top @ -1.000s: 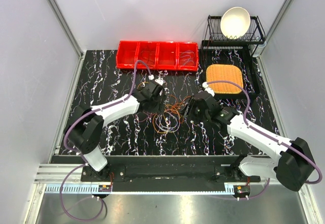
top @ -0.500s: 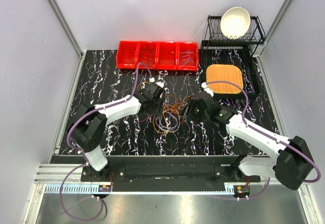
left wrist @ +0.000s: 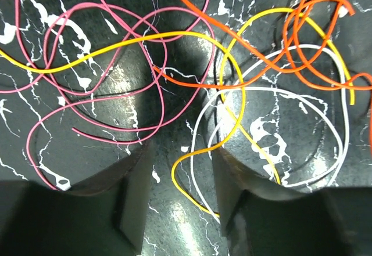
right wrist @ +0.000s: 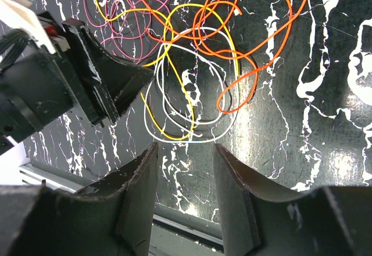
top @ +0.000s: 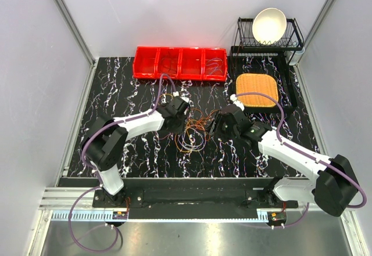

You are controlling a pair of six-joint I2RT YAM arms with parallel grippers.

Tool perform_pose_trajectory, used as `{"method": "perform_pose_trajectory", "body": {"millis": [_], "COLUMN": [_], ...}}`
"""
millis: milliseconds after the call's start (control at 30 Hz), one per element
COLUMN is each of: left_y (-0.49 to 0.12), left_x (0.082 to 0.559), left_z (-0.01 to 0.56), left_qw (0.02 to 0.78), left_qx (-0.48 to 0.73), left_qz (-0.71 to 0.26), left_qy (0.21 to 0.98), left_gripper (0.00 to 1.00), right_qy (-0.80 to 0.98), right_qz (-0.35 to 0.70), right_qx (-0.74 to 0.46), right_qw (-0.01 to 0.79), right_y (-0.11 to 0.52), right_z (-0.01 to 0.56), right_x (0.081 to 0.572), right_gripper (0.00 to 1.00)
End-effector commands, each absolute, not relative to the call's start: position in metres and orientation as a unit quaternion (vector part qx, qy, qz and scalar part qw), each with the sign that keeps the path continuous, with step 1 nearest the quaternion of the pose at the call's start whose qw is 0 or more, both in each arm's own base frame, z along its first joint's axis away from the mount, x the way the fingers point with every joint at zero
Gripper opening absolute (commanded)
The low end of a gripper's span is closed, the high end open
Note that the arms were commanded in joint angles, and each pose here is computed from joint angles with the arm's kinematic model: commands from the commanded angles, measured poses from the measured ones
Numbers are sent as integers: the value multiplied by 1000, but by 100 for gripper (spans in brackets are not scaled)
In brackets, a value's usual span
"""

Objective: Untangle the cables

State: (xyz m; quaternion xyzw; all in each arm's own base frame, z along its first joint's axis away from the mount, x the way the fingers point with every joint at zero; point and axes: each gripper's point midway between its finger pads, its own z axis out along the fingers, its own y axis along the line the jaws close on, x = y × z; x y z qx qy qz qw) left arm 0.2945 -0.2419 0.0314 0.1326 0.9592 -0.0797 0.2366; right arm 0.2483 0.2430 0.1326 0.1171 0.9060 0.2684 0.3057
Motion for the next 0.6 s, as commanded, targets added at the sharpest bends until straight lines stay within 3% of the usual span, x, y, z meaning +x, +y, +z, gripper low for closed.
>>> {"method": "perform_pose_trajectory", "body": {"millis": [0, 67, 100, 200, 367, 567], "left_y": [-250, -253, -255, -260, -262, -237], "left_x": [301, 305, 308, 316, 329, 292], "left_z": [33, 37, 43, 88, 221, 358], "left_qw": [250, 255, 260, 298, 398, 492], "left_qx": [138, 142, 143, 154, 144, 130], "left_qz": [-90, -91, -92, -81, -102, -173], "left_qy": [954, 952, 950, 939, 900, 843], "left_gripper": [34, 19, 0, 0, 0, 0], "right_qy": [900, 900, 901, 901, 891, 867], "right_qz": [277, 277, 276, 278, 286, 304], "right_qx": [115, 114, 115, 115, 118, 118], "right_qw": [316, 316, 314, 314, 332, 376], "right_y": [244, 245, 245, 246, 246, 239], "right_z": [137, 136, 135, 136, 151, 185], "right_x": [254, 254, 253, 254, 258, 261], "right_gripper": [48, 48, 48, 48, 48, 48]}}
